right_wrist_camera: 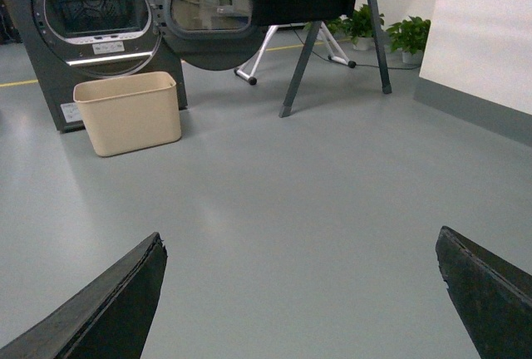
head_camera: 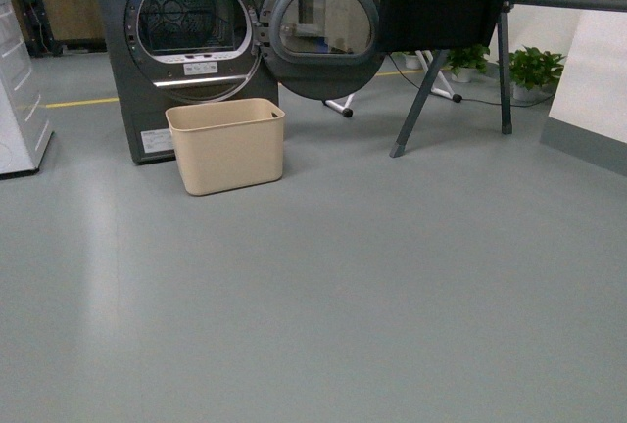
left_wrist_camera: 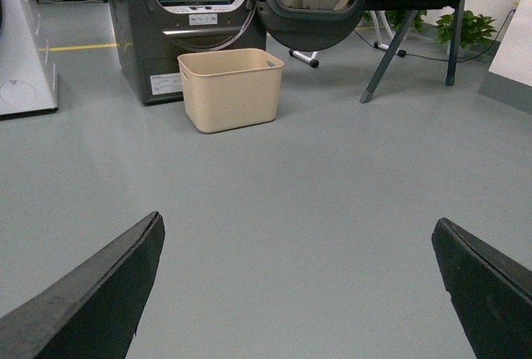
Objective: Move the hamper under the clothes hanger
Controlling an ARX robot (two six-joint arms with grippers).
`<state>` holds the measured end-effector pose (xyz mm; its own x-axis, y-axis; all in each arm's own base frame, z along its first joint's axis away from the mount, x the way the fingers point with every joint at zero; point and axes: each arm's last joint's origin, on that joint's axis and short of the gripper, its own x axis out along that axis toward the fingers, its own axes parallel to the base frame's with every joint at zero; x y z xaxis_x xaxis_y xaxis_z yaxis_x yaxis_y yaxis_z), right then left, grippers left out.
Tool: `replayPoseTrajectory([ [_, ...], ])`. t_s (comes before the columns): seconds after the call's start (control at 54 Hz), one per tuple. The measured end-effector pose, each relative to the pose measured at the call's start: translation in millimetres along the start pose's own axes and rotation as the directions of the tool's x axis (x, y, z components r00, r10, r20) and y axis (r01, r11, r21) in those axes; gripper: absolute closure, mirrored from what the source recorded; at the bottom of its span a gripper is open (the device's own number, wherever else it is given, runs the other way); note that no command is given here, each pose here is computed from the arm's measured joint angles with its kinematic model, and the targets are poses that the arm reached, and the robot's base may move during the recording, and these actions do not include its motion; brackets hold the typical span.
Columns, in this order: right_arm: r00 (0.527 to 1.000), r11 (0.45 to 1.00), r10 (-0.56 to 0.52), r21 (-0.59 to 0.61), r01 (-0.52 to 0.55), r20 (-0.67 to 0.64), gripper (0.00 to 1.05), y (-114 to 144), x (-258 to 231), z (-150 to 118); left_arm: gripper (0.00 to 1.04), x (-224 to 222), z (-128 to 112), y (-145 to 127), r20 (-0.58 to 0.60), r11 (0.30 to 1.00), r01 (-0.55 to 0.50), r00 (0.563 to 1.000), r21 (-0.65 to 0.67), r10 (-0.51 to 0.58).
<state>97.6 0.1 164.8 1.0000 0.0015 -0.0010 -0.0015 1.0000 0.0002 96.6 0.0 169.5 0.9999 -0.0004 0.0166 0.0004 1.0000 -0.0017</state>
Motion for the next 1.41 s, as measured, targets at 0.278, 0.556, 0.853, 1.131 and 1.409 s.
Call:
replayPoseTrajectory([
  [0.278,1.0,1.0,0.0,0.0,0.0,0.0,0.08,0.0,0.0,0.0,0.07,0.0,0.0,0.0,0.0,1.0,0.0,1.0,0.0,0.0],
  [0.556,1.0,1.0,0.001,0.0,-0.001,0.0,0.08,0.0,0.0,0.0,0.07,0.0,0.0,0.0,0.0,1.0,0.0,1.0,0.0,0.0],
  [0.853,1.0,1.0,0.0,0.0,0.0,0.0,0.08,0.0,0.0,0.0,0.07,0.0,0.0,0.0,0.0,1.0,0.0,1.0,0.0,0.0],
  [1.131,1.0,1.0,0.0,0.0,0.0,0.0,0.08,0.0,0.0,0.0,0.07,0.0,0.0,0.0,0.0,1.0,0.0,1.0,0.0,0.0],
  [1.409,1.0,1.0,0.001,0.0,-0.001,0.0,0.08,0.0,0.0,0.0,0.07,0.0,-0.1,-0.1,-0.001,1.0,0.002,1.0,0.0,-0.002],
])
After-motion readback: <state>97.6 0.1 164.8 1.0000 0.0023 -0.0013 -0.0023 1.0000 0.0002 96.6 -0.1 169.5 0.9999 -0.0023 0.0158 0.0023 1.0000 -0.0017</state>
